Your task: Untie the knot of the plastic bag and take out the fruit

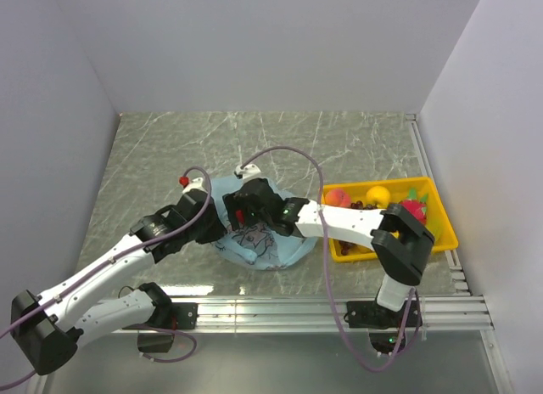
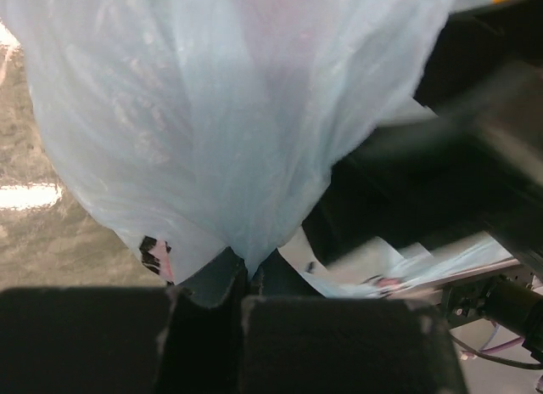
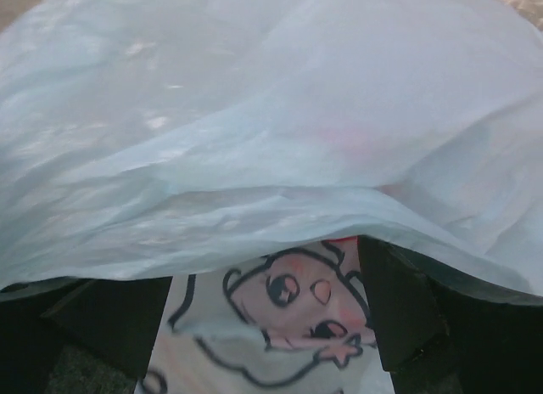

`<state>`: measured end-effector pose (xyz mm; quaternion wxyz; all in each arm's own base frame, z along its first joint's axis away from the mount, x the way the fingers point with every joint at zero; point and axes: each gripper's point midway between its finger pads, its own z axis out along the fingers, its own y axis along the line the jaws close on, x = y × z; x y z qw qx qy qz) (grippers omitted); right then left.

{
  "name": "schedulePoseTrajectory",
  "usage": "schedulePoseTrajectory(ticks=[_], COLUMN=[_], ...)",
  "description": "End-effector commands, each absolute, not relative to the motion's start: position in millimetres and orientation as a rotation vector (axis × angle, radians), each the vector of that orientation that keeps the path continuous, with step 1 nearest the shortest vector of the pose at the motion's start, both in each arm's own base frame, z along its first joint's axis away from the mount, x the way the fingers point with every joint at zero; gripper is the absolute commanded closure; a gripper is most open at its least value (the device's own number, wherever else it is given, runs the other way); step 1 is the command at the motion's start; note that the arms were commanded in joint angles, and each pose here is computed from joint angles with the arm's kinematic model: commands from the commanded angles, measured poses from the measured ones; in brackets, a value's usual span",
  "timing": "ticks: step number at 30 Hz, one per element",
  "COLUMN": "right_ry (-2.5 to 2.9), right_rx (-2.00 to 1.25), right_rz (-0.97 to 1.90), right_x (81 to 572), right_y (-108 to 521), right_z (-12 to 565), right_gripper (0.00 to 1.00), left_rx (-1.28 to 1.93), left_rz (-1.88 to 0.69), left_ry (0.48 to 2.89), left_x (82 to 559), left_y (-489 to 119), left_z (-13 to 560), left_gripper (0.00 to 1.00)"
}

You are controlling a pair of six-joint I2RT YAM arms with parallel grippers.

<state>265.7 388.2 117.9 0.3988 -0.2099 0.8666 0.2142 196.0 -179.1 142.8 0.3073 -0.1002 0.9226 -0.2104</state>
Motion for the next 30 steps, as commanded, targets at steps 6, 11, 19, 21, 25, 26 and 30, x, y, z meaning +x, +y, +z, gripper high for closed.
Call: schedulePoseTrajectory(ticks=[6,11,19,21,25,26,30], right_ry=[2.125,2.108,2.078,2.069,2.078,2.080,2.070], right_rx=[-0.429,-0.445,-0.480,-0.433,-0.366,-0.360,-0.367], right_rz=[0.361,0.380,0.517,0.526,0.585,0.581,0.601], right_x=[322.8,332.8,339.5,345.4,352.2,353.7,345.6], right_y=[387.6,398.2,427.3,428.3,433.7,434.5,429.4], right_z=[103.8,94.1,85.3,84.0,78.1,77.8,84.8], right_gripper=[0.02,0.02,0.05,0.06,0.20,0.33,0.64], left_rx=[-0.223,-0.213,-0.186,-0.185,-0.183,-0.184,-0.211], left_rz=[-0.582,-0.585,-0.605,-0.606,-0.603,-0.599,-0.569], left_ry=[2.429,2.460,2.512,2.515,2.525,2.529,2.524], left_x=[201.6,197.6,192.9,193.1,191.8,190.7,190.8], left_y=[-187.5,-189.0,-196.6,-196.9,-197.1,-196.4,-190.1], left_z=[157.3,146.9,132.8,132.6,131.3,131.2,129.5], left_gripper=[1.00,0.99,0.99,1.00,0.99,0.99,1.00])
